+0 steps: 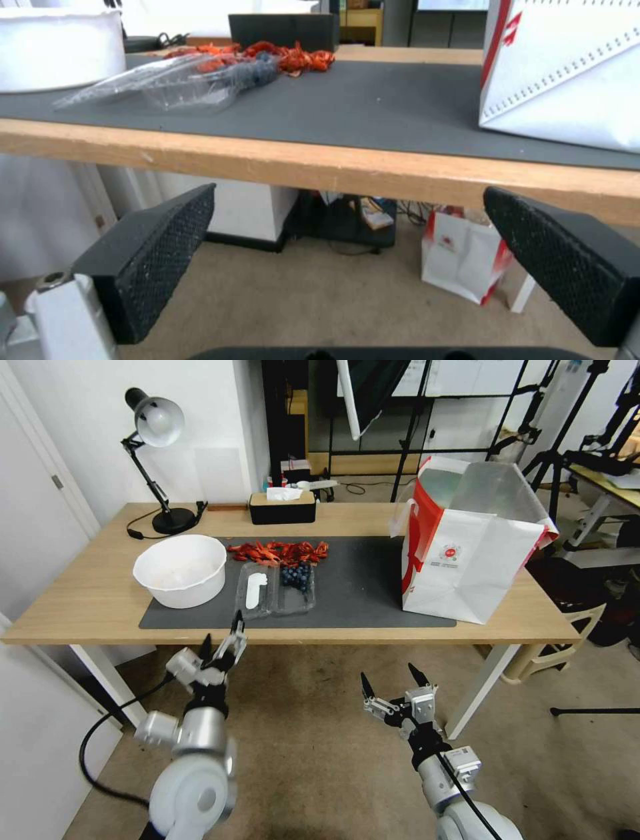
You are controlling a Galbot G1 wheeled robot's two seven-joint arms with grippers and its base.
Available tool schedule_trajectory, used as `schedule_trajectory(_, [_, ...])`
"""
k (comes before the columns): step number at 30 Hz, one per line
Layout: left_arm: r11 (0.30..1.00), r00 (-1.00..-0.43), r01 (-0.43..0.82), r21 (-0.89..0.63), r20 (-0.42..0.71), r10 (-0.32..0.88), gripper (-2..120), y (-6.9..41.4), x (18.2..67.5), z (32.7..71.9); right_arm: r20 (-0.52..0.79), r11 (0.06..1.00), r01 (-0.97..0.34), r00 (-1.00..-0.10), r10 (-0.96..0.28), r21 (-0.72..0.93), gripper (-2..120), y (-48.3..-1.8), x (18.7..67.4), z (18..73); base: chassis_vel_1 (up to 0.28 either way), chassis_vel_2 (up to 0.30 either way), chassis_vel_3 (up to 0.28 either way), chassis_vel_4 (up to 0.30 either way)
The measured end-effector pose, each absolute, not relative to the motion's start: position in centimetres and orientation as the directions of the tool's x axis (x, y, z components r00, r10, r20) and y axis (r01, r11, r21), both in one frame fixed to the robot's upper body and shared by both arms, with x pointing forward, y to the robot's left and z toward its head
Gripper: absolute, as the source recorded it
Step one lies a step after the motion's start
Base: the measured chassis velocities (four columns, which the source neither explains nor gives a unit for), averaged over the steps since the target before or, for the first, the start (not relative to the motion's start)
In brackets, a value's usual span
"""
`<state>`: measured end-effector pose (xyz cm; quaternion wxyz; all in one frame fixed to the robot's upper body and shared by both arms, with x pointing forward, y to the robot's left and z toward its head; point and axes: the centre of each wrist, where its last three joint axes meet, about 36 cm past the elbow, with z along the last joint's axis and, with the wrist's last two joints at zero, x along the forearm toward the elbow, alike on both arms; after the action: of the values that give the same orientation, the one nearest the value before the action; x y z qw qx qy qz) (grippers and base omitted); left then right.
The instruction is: Close the takeout container lid, then place the container into the takeout bag.
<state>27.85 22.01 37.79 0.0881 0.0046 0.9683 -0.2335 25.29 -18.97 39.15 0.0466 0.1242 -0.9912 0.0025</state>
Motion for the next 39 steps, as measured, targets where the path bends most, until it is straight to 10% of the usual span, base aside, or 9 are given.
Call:
schedule_trajectory(12, [0.997,-0.979,0.074,0.027,-0.186,0.078,100,27.9,25.2,31.6,0.084,0.974,-0.225,-0.971,-0.224,-0.004,100,-19.8,25.0,39.1,0.000,0.000,0.000,0.000])
schedule_trajectory(39, [0.982,-0.984,0.175,-0.064,-0.053,0.172,100,28.4,26.0,33.7,0.083,0.981,-0.195,-0.978,-0.194,-0.011,100,-20.4,24.4,39.2,0.000,0.000,0.000,0.000])
